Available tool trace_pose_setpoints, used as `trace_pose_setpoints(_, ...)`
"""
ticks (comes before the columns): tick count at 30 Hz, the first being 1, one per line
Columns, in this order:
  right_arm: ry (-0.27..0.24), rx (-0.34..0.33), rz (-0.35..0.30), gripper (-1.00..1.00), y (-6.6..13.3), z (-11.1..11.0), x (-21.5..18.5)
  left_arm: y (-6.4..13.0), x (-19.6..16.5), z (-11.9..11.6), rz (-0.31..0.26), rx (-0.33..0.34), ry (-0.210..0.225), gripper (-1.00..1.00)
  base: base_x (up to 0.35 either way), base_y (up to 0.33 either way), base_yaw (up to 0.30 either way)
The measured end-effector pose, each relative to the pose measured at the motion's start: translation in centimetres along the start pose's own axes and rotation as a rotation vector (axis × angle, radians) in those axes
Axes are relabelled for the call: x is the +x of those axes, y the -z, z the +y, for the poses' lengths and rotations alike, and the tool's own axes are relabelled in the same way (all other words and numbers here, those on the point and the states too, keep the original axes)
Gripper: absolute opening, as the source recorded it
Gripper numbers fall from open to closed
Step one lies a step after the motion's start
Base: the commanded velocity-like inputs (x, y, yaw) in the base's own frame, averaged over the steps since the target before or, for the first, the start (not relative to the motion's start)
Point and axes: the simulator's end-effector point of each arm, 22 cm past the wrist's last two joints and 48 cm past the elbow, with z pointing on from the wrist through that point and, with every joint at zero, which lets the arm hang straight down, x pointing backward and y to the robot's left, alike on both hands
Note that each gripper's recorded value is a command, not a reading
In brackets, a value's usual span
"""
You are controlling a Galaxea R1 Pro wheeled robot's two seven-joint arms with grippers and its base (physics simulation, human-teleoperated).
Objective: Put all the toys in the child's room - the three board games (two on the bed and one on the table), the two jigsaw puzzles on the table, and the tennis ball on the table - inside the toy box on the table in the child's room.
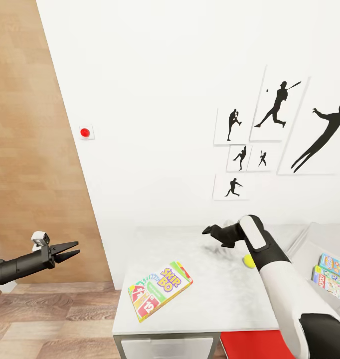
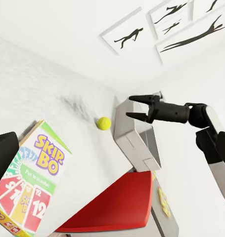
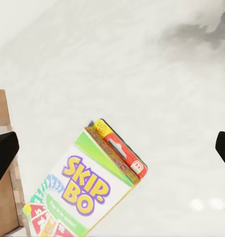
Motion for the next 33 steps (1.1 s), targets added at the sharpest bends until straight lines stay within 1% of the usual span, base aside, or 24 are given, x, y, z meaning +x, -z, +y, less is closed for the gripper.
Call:
trace_pose_setpoints(1,0.007,0.001,0.0,1.0,-0.1,0.2,0.1,0.0,0.0,0.0,0.0,0.0,0.0,1.0,0.0,0.0,0.0)
trace_pose_setpoints(3,0.032,-0.006,-0.005,1.0,-0.7,1.8,0.7,0.0,0.0,0.0,0.0,0.0,0.0,1.0,0.0,0.0,0.0)
trace_pose_setpoints(4,0.059,-0.008,-0.006,1.0,-1.1,2.9,1.3,0.0,0.0,0.0,0.0,0.0,0.0,1.0,0.0,0.0,0.0)
trace_pose_setpoints(7,0.099,0.016,-0.006,1.0,-1.8,3.6,2.1,0.0,0.0,0.0,0.0,0.0,0.0,1.0,0.0,0.0,0.0)
trace_pose_setpoints(8,0.102,0.026,-0.008,1.0,-1.9,3.5,2.1,0.0,0.0,0.0,0.0,0.0,0.0,1.0,0.0,0.0,0.0)
trace_pose_setpoints(10,0.097,0.076,-0.004,1.0,-2.6,2.8,2.4,0.0,0.0,0.0,-0.001,0.0,0.0,1.0,0.0,0.0,0.0)
trace_pose_setpoints(11,0.095,0.091,0.0,1.0,-2.7,2.6,2.5,0.0,-0.1,0.0,-0.001,0.0,-0.001,1.0,0.0,0.0,0.0)
trace_pose_setpoints(13,0.086,0.138,0.034,1.0,-3.6,2.4,3.3,0.0,0.0,0.0,0.0,0.0,0.0,1.0,0.0,0.0,0.0)
trace_pose_setpoints(16,0.08,0.177,0.079,1.0,-4.4,2.5,4.5,0.0,0.1,0.0,0.002,-0.001,0.0,1.0,0.0,0.0,0.0)
trace_pose_setpoints(18,0.078,0.189,0.088,1.0,-4.5,2.6,4.6,0.0,0.1,0.0,0.004,-0.002,0.0,1.0,0.0,0.0,0.0)
trace_pose_setpoints(20,0.077,0.2,0.083,1.0,-4.6,2.6,4.4,-0.1,0.1,0.0,0.005,-0.002,0.001,1.0,0.0,0.0,0.0)
trace_pose_setpoints(22,0.09,0.223,0.061,1.0,-4.6,2.3,3.9,-0.2,0.1,0.0,0.006,-0.001,0.003,1.0,0.0,0.0,0.0)
trace_pose_setpoints(24,0.115,0.254,0.038,1.0,-4.6,1.8,3.4,-0.2,0.1,0.6,0.006,-0.026,0.003,1.0,0.0,0.0,0.0)
trace_pose_setpoints(26,0.127,0.268,0.021,1.0,-4.6,1.5,3.0,-0.1,0.1,1.1,0.003,-0.05,0.002,1.0,0.0,0.0,0.0)
trace_pose_setpoints(30,0.135,0.276,0.003,1.0,-4.5,1.3,2.6,0.1,0.0,1.7,0.0,-0.076,0.001,1.0,0.0,0.0,0.0)
trace_pose_setpoints(33,0.137,0.277,0.0,1.0,-4.5,1.3,2.5,0.1,0.0,1.8,0.001,-0.082,0.002,1.0,0.0,0.0,0.0)
